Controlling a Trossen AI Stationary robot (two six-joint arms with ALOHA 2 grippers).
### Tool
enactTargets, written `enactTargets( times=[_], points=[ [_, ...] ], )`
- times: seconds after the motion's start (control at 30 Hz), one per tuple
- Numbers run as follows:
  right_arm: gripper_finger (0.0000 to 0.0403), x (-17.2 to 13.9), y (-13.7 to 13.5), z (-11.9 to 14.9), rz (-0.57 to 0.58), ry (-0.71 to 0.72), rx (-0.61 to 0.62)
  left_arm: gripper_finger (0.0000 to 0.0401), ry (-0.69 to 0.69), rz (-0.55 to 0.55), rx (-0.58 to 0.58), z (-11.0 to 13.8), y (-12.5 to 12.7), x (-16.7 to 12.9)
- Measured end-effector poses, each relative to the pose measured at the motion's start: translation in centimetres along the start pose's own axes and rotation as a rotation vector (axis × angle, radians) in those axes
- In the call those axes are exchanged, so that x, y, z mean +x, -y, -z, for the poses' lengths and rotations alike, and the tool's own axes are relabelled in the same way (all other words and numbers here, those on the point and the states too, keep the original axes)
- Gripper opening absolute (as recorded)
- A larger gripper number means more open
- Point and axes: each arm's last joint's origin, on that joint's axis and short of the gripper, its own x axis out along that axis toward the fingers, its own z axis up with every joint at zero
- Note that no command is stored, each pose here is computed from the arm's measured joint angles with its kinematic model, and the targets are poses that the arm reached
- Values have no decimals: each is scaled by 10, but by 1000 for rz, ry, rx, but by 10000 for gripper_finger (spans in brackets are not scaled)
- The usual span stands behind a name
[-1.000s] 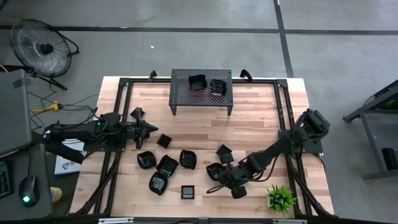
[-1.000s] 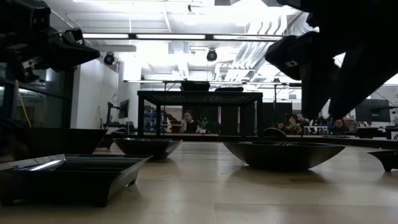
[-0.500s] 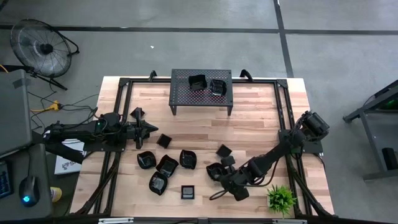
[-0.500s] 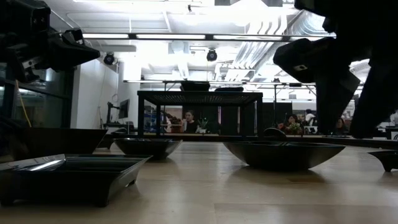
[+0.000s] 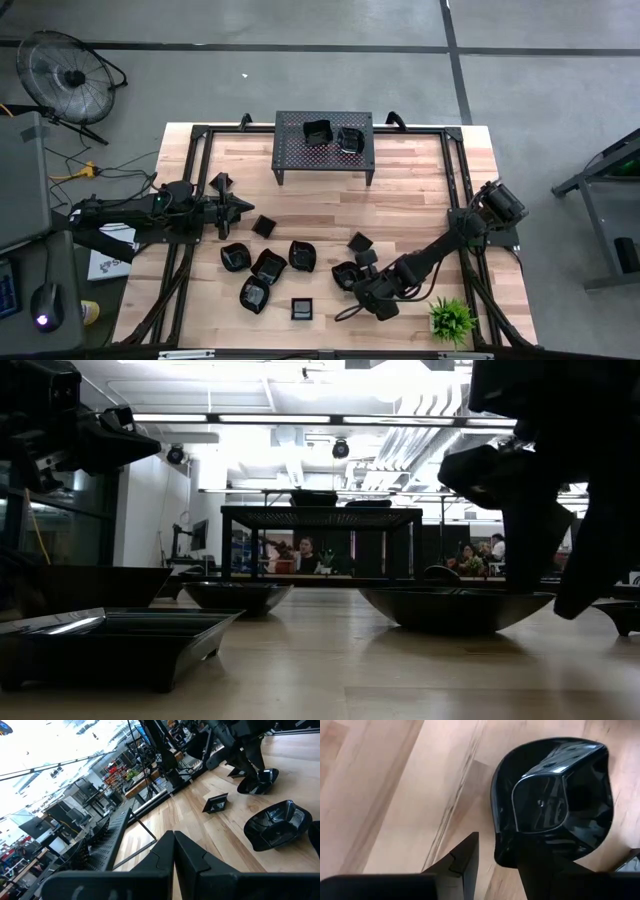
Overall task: Pick & Place Mini shaped plates
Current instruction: Stack the leaf-shaped plate on top of the leaf-shaped plate on the shelf
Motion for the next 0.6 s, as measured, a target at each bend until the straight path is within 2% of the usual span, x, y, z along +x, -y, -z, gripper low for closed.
enactTargets(
  times=[0.17,0.6],
  points=[
    [106,0,1,0,30,2,1,3,0,0,0,0,0,0],
    [33,1,3,2,1,-29,4,3,1,0,0,0,0,0]
  ],
)
